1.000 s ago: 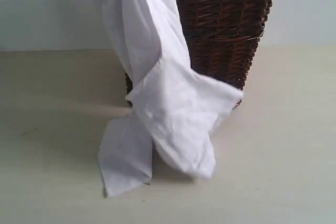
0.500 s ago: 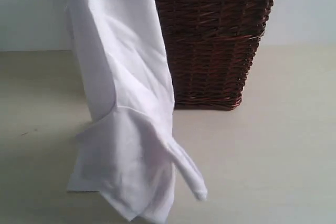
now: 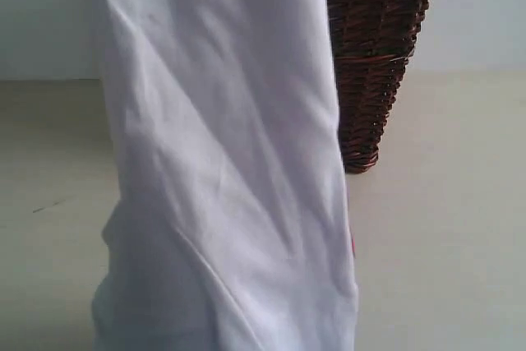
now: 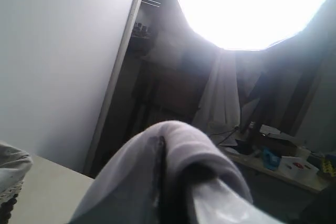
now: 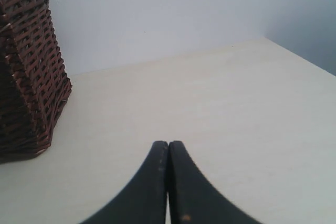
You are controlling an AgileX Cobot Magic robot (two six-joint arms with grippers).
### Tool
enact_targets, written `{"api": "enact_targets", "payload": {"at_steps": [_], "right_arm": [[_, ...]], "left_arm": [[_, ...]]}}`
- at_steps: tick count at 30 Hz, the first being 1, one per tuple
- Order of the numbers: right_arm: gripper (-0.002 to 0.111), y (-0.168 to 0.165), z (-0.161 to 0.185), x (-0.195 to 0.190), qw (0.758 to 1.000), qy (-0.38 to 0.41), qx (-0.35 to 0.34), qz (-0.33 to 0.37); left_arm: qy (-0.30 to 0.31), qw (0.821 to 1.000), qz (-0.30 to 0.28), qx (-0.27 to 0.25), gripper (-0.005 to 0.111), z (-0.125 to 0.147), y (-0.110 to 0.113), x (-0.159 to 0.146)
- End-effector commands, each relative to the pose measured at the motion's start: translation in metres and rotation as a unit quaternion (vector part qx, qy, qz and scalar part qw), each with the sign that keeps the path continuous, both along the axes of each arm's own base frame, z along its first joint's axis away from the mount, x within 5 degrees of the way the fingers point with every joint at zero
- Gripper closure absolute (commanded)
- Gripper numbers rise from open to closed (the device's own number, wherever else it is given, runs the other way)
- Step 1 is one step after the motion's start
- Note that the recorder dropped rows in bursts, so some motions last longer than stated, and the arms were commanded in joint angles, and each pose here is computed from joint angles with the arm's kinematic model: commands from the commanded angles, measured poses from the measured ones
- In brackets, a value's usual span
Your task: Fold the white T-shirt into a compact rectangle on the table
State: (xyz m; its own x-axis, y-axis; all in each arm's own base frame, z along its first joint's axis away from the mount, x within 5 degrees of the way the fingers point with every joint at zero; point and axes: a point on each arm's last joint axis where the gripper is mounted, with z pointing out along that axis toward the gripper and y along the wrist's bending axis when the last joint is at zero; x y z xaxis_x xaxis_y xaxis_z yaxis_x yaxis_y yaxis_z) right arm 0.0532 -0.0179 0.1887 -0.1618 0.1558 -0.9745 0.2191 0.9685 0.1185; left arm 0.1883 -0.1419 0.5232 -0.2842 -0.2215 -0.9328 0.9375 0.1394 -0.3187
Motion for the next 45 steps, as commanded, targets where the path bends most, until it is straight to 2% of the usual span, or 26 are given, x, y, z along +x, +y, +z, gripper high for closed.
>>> {"api": "enact_targets", "payload": {"at_steps": [1, 5, 10, 16, 22, 26, 31, 34, 37, 41, 45], "right_arm": [[0.108, 0.000, 0.000, 0.000, 1.000, -0.004, -0.006, 0.000], [0.108, 0.000, 0.000, 0.000, 1.000, -0.004, -0.006, 0.000], [0.108, 0.000, 0.000, 0.000, 1.000, -0.004, -0.006, 0.000], [0.108, 0.000, 0.000, 0.000, 1.000, -0.004, -0.006, 0.000], [0.108, 0.000, 0.000, 0.000, 1.000, -0.004, -0.006, 0.000], [0.108, 0.000, 0.000, 0.000, 1.000, -0.004, -0.006, 0.000], [0.108, 0.000, 0.000, 0.000, 1.000, -0.004, -0.006, 0.000], [0.108, 0.000, 0.000, 0.000, 1.000, -0.004, -0.006, 0.000], [0.108, 0.000, 0.000, 0.000, 1.000, -0.004, -0.006, 0.000], [0.108, 0.000, 0.000, 0.000, 1.000, -0.004, -0.006, 0.000], [0.108, 0.000, 0.000, 0.000, 1.000, -0.004, -0.006, 0.000]], "left_arm": [[0.007, 1.000, -0.013, -0.018, 0.107, 0.004, -0.006, -0.005], [-0.002, 1.000, 0.015, 0.008, 0.107, -0.001, -0.007, 0.000], [-0.027, 0.988, 0.115, 0.103, 0.107, -0.016, -0.002, 0.017], [-0.053, 0.965, 0.183, 0.179, 0.107, -0.026, 0.005, 0.028], [-0.085, 0.925, 0.294, 0.225, 0.107, -0.024, 0.027, 0.037], [-0.078, 0.913, 0.342, 0.210, 0.107, -0.016, 0.049, 0.035], [-0.017, 0.902, 0.409, 0.140, 0.107, -0.004, 0.088, 0.032], [0.008, 0.898, 0.428, 0.107, 0.107, 0.001, 0.108, 0.026], [0.041, 0.905, 0.417, 0.076, 0.107, 0.004, 0.122, 0.019], [0.065, 0.919, 0.386, 0.041, 0.107, 0.008, 0.128, 0.009], [0.076, 0.931, 0.355, 0.046, 0.107, 0.007, 0.127, 0.002]]}}
